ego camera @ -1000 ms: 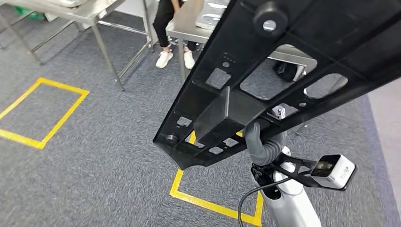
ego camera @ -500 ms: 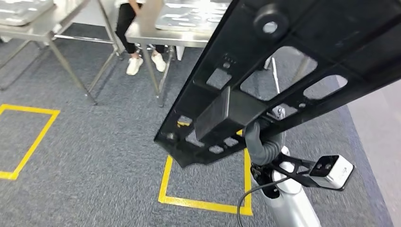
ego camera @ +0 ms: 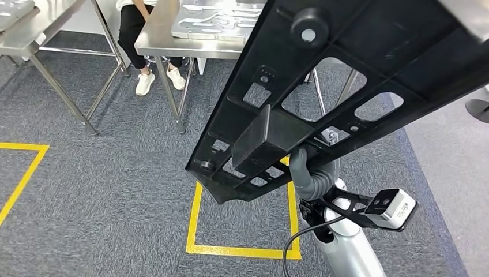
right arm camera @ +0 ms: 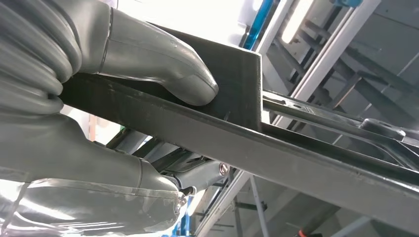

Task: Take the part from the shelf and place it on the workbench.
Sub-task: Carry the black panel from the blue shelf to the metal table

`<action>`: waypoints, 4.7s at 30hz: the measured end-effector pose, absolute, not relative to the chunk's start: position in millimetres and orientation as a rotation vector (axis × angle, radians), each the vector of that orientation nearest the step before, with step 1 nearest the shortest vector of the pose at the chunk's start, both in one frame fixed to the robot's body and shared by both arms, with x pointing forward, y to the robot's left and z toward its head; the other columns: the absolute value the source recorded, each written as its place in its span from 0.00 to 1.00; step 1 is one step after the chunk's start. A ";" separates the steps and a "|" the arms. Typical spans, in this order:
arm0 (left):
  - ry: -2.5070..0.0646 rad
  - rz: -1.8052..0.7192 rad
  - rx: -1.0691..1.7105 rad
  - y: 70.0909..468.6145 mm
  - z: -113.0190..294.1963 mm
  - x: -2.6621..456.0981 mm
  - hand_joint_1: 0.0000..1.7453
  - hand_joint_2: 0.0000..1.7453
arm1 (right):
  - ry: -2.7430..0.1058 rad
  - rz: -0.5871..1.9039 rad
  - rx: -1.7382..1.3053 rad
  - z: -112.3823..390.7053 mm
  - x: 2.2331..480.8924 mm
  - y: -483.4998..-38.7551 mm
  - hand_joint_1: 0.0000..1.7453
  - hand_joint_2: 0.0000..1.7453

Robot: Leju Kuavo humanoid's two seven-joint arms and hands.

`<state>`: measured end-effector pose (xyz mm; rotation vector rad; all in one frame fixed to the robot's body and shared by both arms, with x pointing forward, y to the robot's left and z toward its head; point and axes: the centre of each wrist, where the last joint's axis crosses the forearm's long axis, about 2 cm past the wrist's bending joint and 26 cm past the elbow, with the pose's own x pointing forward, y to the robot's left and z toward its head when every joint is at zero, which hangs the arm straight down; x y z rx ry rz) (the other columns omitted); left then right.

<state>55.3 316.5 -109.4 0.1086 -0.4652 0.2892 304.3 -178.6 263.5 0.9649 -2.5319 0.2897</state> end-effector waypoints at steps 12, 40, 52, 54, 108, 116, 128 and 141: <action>-0.476 0.282 0.096 316.3 -109.2 57.1 0.00 0.00 | -2.541 0.287 0.955 264.8 305.5 -178.8 1.00 1.00; -0.478 0.278 0.099 318.0 -109.3 55.5 0.00 0.00 | -2.541 0.289 0.951 262.0 304.9 -178.4 1.00 1.00; -0.473 0.270 0.099 318.8 -109.6 52.8 0.00 0.00 | -2.539 0.280 0.954 259.5 301.9 -177.2 1.00 1.00; -0.470 0.269 0.101 319.1 -109.8 51.4 0.00 0.00 | -2.538 0.279 0.953 259.2 301.8 -177.3 1.00 1.00; -0.490 0.270 0.106 320.9 -109.4 53.6 0.00 0.00 | -2.552 0.247 0.957 260.1 294.1 -185.6 1.00 1.00; -0.474 0.275 0.111 321.5 -110.4 45.5 0.00 0.00 | -2.542 0.242 0.962 258.8 294.8 -185.5 1.00 1.00; -0.507 0.297 0.118 324.1 -109.9 49.0 0.00 0.00 | -2.609 0.119 0.627 258.6 319.8 -224.1 1.00 1.00; -0.521 0.293 0.120 324.5 -109.8 49.5 0.00 0.00 | -2.079 0.489 -1.449 282.4 414.3 -326.4 1.00 1.00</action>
